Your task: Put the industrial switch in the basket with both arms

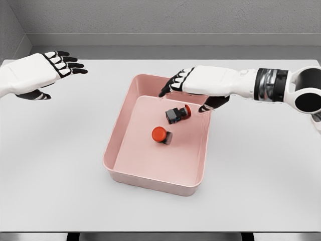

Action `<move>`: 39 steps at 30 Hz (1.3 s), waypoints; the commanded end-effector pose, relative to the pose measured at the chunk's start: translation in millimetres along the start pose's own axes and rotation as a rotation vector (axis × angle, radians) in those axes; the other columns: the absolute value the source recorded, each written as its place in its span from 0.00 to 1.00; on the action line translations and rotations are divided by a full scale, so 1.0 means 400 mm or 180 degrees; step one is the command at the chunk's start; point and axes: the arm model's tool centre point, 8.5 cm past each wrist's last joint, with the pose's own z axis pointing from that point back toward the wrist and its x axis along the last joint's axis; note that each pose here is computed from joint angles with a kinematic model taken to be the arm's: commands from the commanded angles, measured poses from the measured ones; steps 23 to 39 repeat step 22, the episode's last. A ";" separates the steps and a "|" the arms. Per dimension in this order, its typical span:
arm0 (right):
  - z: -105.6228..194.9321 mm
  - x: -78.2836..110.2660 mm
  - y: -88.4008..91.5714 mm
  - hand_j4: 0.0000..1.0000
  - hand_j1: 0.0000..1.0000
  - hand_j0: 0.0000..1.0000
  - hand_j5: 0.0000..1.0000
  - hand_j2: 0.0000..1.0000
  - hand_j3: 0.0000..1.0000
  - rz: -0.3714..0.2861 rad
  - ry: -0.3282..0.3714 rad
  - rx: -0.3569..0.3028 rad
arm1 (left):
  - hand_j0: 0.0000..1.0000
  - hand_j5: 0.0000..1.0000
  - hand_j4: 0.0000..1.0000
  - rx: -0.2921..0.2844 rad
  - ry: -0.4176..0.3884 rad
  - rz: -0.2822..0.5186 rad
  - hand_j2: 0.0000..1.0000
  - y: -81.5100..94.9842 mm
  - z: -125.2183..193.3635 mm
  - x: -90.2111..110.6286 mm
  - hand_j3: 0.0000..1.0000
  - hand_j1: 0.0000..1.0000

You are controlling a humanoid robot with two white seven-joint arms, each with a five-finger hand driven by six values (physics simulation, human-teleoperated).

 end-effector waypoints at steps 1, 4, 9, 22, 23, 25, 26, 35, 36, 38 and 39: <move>0.039 -0.018 -0.031 1.00 1.00 1.00 1.00 1.00 1.00 0.0048 0.0109 -0.0105 | 1.00 1.00 1.00 0.0023 -0.0001 0.0019 1.00 0.001 -0.002 0.000 1.00 1.00; 0.110 -0.043 -0.043 1.00 1.00 1.00 1.00 1.00 1.00 0.0163 0.0237 -0.0120 | 1.00 1.00 1.00 -0.0001 -0.0004 0.0030 1.00 -0.004 -0.001 0.002 1.00 1.00; 0.242 -0.078 0.018 1.00 1.00 1.00 1.00 1.00 1.00 0.0157 0.0433 -0.0084 | 1.00 1.00 1.00 -0.0028 -0.0010 0.0045 1.00 -0.014 -0.002 0.005 1.00 1.00; 0.347 -0.088 0.117 1.00 1.00 1.00 1.00 1.00 1.00 0.0108 0.0449 0.0074 | 1.00 1.00 1.00 -0.0034 -0.0025 0.0063 1.00 -0.019 -0.004 0.009 1.00 1.00; 0.347 -0.088 0.117 1.00 1.00 1.00 1.00 1.00 1.00 0.0108 0.0449 0.0074 | 1.00 1.00 1.00 -0.0034 -0.0025 0.0063 1.00 -0.019 -0.004 0.009 1.00 1.00; 0.347 -0.088 0.117 1.00 1.00 1.00 1.00 1.00 1.00 0.0108 0.0449 0.0074 | 1.00 1.00 1.00 -0.0034 -0.0025 0.0063 1.00 -0.019 -0.004 0.009 1.00 1.00; 0.347 -0.088 0.117 1.00 1.00 1.00 1.00 1.00 1.00 0.0108 0.0449 0.0074 | 1.00 1.00 1.00 -0.0034 -0.0025 0.0063 1.00 -0.019 -0.004 0.009 1.00 1.00; 0.347 -0.088 0.117 1.00 1.00 1.00 1.00 1.00 1.00 0.0108 0.0449 0.0074 | 1.00 1.00 1.00 -0.0034 -0.0025 0.0063 1.00 -0.019 -0.004 0.009 1.00 1.00; 0.347 -0.088 0.117 1.00 1.00 1.00 1.00 1.00 1.00 0.0108 0.0449 0.0074 | 1.00 1.00 1.00 -0.0034 -0.0025 0.0063 1.00 -0.019 -0.004 0.009 1.00 1.00; 0.347 -0.088 0.117 1.00 1.00 1.00 1.00 1.00 1.00 0.0108 0.0449 0.0074 | 1.00 1.00 1.00 -0.0034 -0.0025 0.0063 1.00 -0.019 -0.004 0.009 1.00 1.00; 0.347 -0.088 0.117 1.00 1.00 1.00 1.00 1.00 1.00 0.0108 0.0449 0.0074 | 1.00 1.00 1.00 -0.0034 -0.0025 0.0063 1.00 -0.019 -0.004 0.009 1.00 1.00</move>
